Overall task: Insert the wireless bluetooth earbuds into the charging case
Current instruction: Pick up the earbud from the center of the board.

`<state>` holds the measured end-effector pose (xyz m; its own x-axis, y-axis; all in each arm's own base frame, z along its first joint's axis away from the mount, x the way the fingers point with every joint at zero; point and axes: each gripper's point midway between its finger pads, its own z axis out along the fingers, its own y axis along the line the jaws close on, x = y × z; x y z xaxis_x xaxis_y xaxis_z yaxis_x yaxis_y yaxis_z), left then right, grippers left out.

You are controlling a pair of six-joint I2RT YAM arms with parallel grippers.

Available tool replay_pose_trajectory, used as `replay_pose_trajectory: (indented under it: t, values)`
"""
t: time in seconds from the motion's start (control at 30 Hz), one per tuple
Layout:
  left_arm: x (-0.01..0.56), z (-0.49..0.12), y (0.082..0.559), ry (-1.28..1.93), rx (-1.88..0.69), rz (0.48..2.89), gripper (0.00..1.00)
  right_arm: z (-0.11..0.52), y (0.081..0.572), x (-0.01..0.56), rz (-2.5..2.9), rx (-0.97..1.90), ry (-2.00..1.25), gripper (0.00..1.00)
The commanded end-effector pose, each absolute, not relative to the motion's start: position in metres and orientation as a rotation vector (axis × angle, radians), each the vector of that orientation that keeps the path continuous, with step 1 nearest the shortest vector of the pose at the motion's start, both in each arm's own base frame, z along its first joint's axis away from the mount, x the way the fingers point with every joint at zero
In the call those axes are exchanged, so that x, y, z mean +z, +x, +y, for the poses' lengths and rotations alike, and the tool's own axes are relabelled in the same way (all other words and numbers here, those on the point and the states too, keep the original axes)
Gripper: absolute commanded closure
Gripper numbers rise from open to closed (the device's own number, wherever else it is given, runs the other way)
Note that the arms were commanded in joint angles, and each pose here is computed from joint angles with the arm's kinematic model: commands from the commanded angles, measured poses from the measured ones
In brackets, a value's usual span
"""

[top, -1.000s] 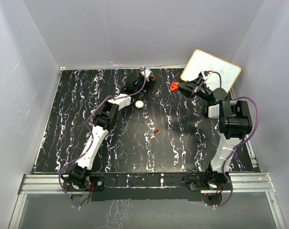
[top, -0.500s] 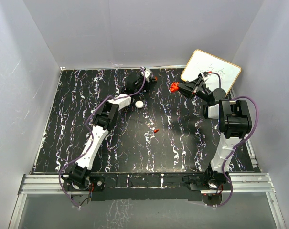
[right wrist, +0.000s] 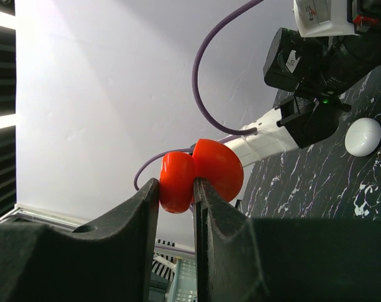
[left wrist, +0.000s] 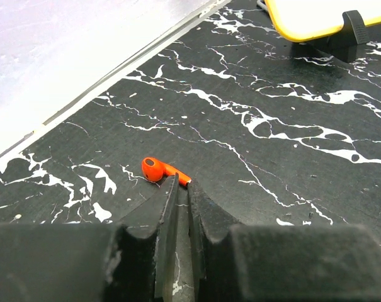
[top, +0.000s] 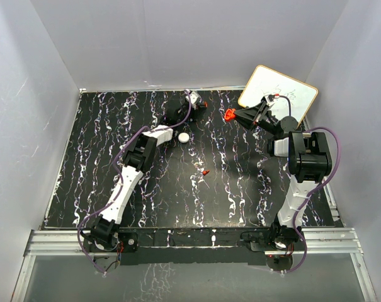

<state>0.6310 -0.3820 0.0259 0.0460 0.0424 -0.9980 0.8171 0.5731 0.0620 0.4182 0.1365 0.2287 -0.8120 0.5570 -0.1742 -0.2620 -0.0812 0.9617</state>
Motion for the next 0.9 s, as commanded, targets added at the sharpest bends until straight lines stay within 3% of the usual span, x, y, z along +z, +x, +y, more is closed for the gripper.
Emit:
replay_pose_trajectory:
  t: [0.0,0.07,0.13,0.87]
  values:
    - [0.048,-0.379,0.633,0.782,-0.663,1.376,0.8,0.135,0.407,0.256,1.517,1.884,0.103,1.0]
    - [0.048,-0.377,0.634,0.783,-0.646,1.382,0.63,0.135,0.406,0.257,1.516,1.884,0.103,1.0]
    - [0.048,-0.377,0.634,0.785,-0.639,1.385,0.58,0.135,0.407,0.257,1.514,1.884,0.101,1.0]
    - [0.047,-0.403,0.643,0.652,-0.432,1.449,0.44,0.135,0.399,0.271,1.477,1.909,0.082,1.0]
